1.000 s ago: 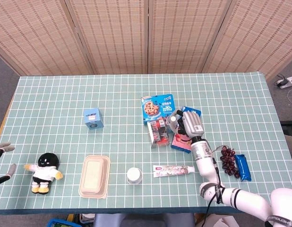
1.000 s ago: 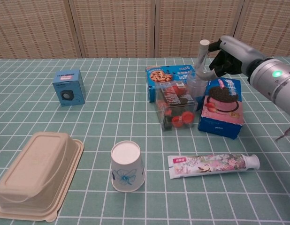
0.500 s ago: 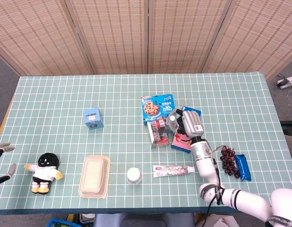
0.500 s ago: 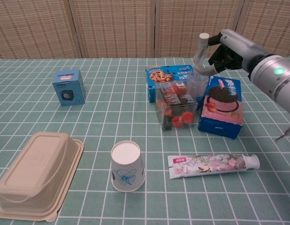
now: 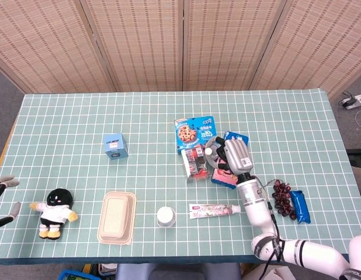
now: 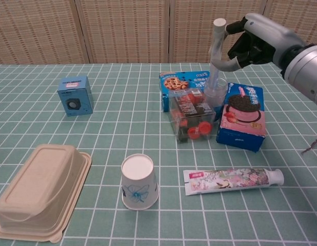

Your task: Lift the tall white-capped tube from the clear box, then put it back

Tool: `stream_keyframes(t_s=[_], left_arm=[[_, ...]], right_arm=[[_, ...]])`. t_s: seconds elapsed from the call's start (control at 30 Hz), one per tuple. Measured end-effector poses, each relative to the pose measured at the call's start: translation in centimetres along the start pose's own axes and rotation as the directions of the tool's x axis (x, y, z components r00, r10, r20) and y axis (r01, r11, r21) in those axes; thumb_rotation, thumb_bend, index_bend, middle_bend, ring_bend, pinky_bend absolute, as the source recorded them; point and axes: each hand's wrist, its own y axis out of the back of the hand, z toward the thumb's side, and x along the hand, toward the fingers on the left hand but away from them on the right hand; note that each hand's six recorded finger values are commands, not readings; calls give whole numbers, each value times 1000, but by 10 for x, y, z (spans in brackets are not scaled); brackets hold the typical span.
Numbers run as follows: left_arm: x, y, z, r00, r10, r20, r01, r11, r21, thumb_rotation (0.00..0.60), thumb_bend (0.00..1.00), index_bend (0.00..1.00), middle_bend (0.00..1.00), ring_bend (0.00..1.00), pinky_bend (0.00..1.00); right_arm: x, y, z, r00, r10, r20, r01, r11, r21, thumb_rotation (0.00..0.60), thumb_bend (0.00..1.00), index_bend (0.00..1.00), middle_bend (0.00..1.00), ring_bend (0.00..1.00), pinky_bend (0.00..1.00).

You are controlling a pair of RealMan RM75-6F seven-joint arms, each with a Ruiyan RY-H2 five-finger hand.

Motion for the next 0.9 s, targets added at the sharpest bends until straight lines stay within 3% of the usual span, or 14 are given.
stream_keyframes(t_s=[0.63,0.9], left_arm=[[1,-2,0,1000,-5,-3,5,1000,5,600,358,378,239,181,337],[0,-1,0,1000,-2,-1,2,1000,-1,600,358,378,239,181,337]], right_arm=[[39,36,40,993,-42,-108,43,999,8,600,625,711,1000,1000,1000],[51,49,53,986,-62,-158,47,995,-93,600,645,726,1000,1000,1000]])
